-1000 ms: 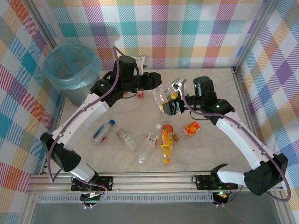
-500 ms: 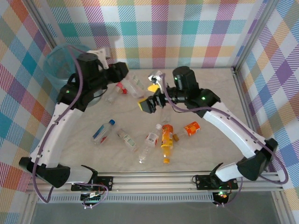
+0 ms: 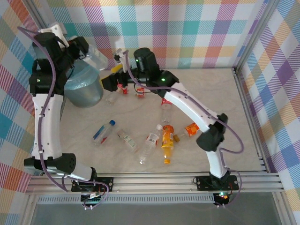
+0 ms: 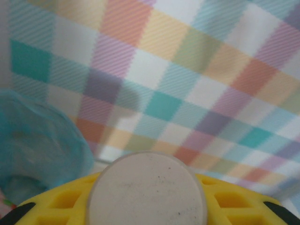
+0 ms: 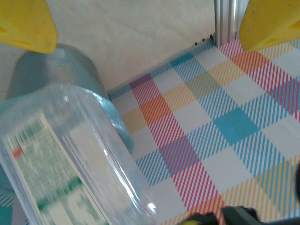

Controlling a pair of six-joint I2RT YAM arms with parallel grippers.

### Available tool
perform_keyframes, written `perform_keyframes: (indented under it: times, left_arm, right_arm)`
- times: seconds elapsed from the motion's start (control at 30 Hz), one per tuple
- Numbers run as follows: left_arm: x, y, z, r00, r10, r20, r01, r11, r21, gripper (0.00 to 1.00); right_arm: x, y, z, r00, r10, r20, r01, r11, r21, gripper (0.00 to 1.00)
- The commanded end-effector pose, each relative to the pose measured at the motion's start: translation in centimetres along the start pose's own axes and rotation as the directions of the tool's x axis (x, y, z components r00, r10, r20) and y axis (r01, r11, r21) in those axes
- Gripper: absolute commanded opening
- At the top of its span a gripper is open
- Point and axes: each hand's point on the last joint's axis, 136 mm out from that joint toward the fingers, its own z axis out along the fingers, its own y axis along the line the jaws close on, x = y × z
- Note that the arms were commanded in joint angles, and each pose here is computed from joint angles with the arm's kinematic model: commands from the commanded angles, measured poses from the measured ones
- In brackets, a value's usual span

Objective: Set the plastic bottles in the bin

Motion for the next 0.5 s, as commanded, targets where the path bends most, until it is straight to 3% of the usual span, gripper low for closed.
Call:
perform_keyframes:
  times: [0.0,0.2,0.47]
  left_arm:
    - [-3.6,3.0,0.4,0.99,0.072,0.118,-0.056,0.989,-0.135,0.0]
    - [-6.3,10.2,2.4,0.982,0.061,0.179,0.001,0.945,-0.328,0.0]
    - [-4.1,16.1,9.5,0.993,-0.005,0.119,0.047,0.937,-0.345,0.0]
  right_arm:
    - [-1.2,0.4,1.7,0.995,0.094,0.036,-0.093,0.995,-0.032,0.98]
    - [-0.5,1.4,3.9,0.992,0.12,0.036,-0.117,0.991,-0.065,0.97]
    - [1.1,2.2,4.6,0.993,0.116,-0.004,-0.116,0.991,-0.064,0.97]
